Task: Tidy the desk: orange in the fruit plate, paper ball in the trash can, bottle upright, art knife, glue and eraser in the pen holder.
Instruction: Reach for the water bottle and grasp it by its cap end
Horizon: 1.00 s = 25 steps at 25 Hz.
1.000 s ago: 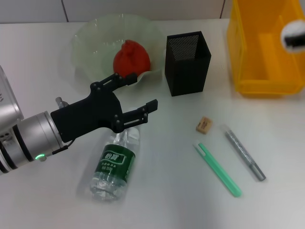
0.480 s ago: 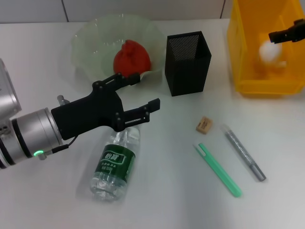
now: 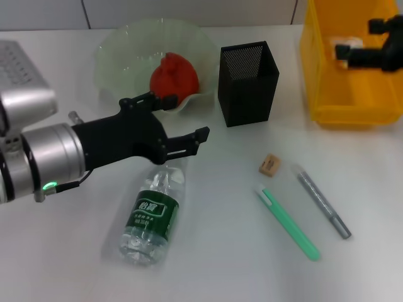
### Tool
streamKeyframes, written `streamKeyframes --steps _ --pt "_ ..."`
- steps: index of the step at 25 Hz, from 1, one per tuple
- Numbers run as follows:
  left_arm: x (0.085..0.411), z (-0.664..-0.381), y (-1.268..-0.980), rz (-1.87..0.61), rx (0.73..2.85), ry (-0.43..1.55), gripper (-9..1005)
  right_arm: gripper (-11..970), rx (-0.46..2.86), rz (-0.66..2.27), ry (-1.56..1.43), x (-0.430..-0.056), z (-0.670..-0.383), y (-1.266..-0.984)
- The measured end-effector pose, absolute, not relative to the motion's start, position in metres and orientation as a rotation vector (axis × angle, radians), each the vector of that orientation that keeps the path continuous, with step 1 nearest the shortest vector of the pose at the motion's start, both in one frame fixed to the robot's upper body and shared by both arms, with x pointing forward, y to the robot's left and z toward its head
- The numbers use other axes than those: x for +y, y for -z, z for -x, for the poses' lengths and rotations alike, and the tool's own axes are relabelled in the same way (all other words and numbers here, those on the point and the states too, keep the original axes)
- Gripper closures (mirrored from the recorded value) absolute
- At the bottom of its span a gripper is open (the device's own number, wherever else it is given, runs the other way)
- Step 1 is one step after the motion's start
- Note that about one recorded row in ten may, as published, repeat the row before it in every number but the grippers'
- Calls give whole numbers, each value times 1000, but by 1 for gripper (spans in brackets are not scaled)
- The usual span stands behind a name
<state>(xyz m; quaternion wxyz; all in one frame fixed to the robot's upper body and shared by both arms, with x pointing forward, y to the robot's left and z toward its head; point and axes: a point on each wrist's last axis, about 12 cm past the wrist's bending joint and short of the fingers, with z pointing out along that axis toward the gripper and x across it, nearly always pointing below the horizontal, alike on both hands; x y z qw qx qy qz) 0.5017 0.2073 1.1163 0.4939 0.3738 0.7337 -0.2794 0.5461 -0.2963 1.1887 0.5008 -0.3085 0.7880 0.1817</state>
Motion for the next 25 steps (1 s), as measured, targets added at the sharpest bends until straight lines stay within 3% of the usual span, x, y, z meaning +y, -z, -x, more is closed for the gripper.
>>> streamKeyframes --steps 2,3,11,13,25 --pt "203 -499 -1123 -891 1827 668 191 117 1809 823 -469 -297 -524 -1172" --pt "192 -497 -1134 -868 1955 645 193 117 1790 833 -478 -298 -517 -1165" --pt "172 -502 -1140 -759 2195 514 205 118 1672 950 -730 -302 -461 -1100" --pt "167 -514 -1135 -679 2318 470 208 118 1636 964 -813 -302 -449 -1082" --pt "165 -541 -1108 -673 2418 442 227 118 1655 900 -908 -304 -436 -1057"
